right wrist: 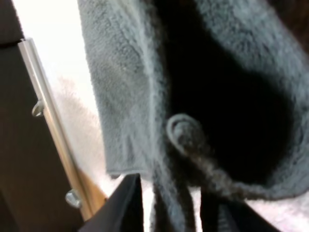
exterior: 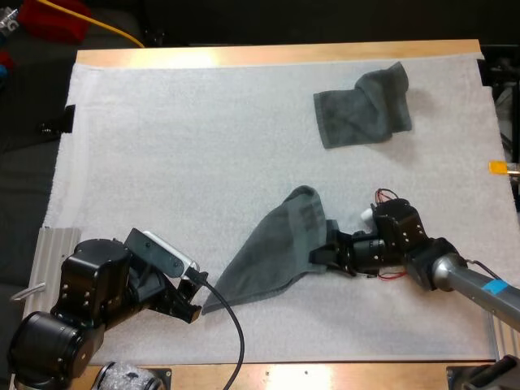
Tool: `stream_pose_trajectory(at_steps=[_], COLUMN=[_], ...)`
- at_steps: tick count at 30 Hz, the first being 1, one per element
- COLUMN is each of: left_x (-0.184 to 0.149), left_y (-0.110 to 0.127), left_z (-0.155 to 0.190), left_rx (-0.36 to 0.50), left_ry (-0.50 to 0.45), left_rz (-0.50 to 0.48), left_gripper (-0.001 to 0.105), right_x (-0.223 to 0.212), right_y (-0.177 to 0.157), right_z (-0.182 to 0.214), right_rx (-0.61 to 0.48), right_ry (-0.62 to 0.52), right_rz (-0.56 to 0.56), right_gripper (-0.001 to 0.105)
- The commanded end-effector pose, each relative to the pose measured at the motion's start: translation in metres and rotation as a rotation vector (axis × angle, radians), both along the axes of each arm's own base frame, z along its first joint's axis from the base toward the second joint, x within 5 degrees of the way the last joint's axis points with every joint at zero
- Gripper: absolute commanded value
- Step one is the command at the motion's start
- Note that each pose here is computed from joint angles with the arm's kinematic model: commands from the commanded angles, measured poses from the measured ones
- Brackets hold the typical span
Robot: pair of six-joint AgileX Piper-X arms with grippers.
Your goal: Pick towel from pile, fold and stack
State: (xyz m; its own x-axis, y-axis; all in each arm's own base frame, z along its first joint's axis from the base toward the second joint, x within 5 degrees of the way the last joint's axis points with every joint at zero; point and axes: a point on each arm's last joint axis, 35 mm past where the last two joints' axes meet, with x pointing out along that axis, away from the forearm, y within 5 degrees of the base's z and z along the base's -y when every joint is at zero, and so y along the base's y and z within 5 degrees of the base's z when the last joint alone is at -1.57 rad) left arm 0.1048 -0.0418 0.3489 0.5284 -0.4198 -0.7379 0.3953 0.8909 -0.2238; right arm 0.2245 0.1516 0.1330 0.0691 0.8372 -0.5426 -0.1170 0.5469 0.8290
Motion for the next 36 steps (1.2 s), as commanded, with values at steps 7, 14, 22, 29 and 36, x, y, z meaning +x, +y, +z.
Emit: stream_pose_trajectory(at_steps=[7,14,22,29,36], left_x=[-0.001,-0.001,-0.001,-0.001,-0.001], left_y=[0.000,0.000,0.000,0.000,0.000], left_z=[0.003,0.003,0.003,0.003,0.003], left_rx=[0.000,-0.005,-0.005,-0.005,-0.005], left_ry=[-0.007,-0.005,-0.005,-0.005,-0.005], left_rz=[0.008,0.004,0.004,0.004,0.004], left_gripper=[0.069,0.069,0.069,0.069,0.069], right_x=[-0.006,-0.007,-0.005,-0.002,0.012], right_y=[-0.001,-0.002,-0.002,-0.001,0.004], right_z=[0.017,0.018,0.018,0.035,0.086], right_rx=[0.021,0.025,0.003,0.014,0.042], right_ry=[-0.005,-0.003,-0.042,-0.147,-0.342], right_rz=[0.018,0.027,0.013,0.014,-0.056], right_gripper=[0.030,0.029,0.000,0.000,0.000])
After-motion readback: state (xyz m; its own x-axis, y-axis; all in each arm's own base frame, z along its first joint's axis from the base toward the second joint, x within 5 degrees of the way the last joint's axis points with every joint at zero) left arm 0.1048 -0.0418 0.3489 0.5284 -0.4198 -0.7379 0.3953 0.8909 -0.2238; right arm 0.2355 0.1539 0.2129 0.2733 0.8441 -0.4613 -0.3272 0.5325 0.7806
